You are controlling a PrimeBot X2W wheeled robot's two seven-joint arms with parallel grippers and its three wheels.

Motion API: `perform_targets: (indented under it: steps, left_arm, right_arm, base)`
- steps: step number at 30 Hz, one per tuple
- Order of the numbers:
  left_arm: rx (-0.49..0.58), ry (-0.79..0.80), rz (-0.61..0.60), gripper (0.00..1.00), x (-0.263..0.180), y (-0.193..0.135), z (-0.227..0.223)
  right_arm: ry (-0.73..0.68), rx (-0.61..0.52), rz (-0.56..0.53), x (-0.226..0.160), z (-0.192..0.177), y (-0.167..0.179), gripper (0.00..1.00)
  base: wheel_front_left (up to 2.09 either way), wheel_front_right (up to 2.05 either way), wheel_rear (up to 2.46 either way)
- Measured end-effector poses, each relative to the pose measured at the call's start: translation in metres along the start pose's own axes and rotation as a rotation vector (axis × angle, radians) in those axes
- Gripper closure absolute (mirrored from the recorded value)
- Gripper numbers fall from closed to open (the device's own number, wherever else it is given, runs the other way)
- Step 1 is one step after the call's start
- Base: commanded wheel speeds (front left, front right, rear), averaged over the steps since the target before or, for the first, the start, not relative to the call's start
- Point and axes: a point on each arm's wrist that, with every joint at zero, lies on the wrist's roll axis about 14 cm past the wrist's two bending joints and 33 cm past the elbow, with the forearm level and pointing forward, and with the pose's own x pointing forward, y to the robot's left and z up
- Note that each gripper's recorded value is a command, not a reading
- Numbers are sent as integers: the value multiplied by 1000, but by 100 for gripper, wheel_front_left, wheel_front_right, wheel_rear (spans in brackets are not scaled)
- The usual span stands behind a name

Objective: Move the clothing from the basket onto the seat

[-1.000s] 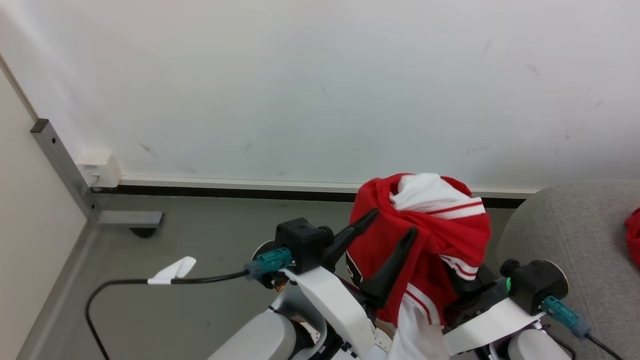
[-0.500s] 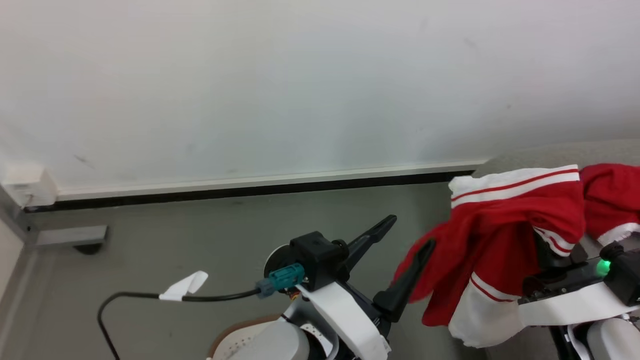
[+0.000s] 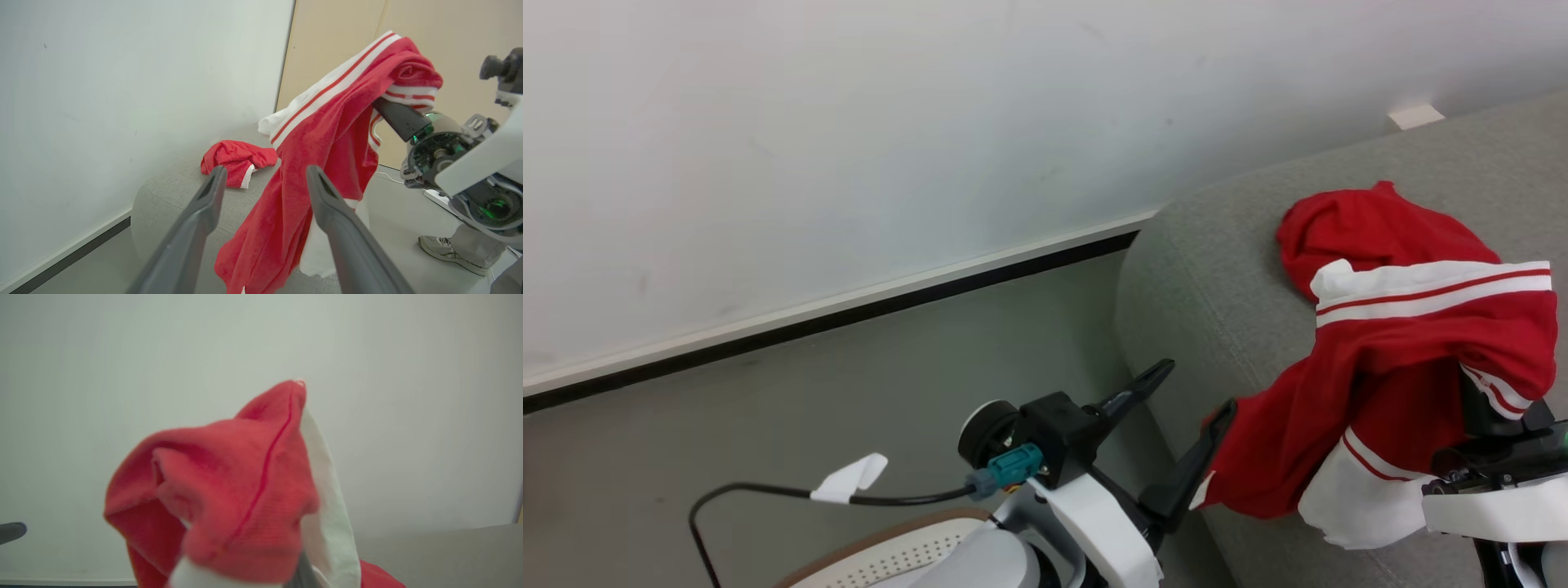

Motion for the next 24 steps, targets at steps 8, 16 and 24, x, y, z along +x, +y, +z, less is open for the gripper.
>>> perform_targets:
  steps: [8,16,24]
  left_arm:
    - [-45,23,-116,0,24,-26,-18]
    - [-72,33,-152,0,32,-33,-27]
    - [-25,34,-162,0,32,-29,-30]
  right_arm:
    - [-2,-65,-106,-24,16,-33,100]
    - [9,-97,-141,-31,19,-45,100]
    - [-17,-140,-151,-19,29,-53,100]
  base:
    - [0,0,0]
    - [0,0,0]
    - [0,0,0]
